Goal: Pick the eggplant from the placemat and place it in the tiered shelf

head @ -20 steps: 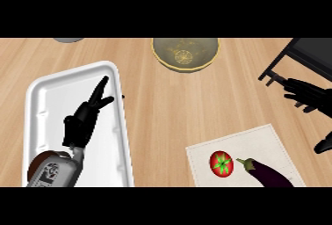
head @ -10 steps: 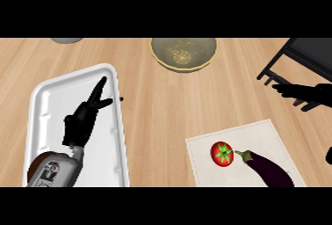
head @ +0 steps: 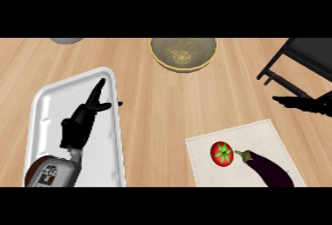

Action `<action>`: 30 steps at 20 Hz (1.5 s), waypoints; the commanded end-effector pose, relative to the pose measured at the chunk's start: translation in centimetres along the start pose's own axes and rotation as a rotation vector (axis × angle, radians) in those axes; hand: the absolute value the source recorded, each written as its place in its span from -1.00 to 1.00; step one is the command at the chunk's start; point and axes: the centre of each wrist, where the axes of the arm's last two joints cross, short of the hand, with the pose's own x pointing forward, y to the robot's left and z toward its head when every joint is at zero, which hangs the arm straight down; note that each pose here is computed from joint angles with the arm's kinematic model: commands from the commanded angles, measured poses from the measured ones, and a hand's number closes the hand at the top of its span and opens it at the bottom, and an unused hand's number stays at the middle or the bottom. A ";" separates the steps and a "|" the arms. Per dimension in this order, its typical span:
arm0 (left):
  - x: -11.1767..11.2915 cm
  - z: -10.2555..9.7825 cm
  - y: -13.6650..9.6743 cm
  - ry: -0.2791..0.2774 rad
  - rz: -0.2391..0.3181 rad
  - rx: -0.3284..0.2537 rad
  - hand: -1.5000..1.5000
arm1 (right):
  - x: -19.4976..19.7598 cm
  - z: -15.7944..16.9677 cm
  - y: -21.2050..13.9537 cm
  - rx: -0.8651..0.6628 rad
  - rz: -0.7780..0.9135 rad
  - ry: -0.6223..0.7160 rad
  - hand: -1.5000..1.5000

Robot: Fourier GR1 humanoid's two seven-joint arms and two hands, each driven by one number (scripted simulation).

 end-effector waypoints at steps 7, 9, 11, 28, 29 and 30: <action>-1.9 0.6 0.6 0.003 -0.003 -0.002 0.00 | 0.2 -0.6 2.6 -0.050 0.010 0.043 -1.00; -0.1 -0.5 -0.5 0.000 0.004 -0.004 0.00 | 0.7 -0.2 1.8 -0.049 0.008 0.037 -1.00; 1.3 -2.3 -0.3 0.005 0.021 0.001 0.00 | 0.4 -2.1 3.1 -0.034 0.002 0.024 -1.00; 0.1 0.7 -1.1 0.002 0.018 -0.009 0.00 | 2.4 -2.7 5.5 -0.018 0.064 0.087 -1.00; 0.8 -1.3 -0.5 0.018 0.002 -0.006 0.00 | 1.3 -2.4 7.4 -0.002 0.049 0.096 -1.00; -0.4 0.2 0.9 -0.004 -0.009 0.007 0.00 | 2.3 -3.9 8.4 -0.034 0.060 0.087 -1.00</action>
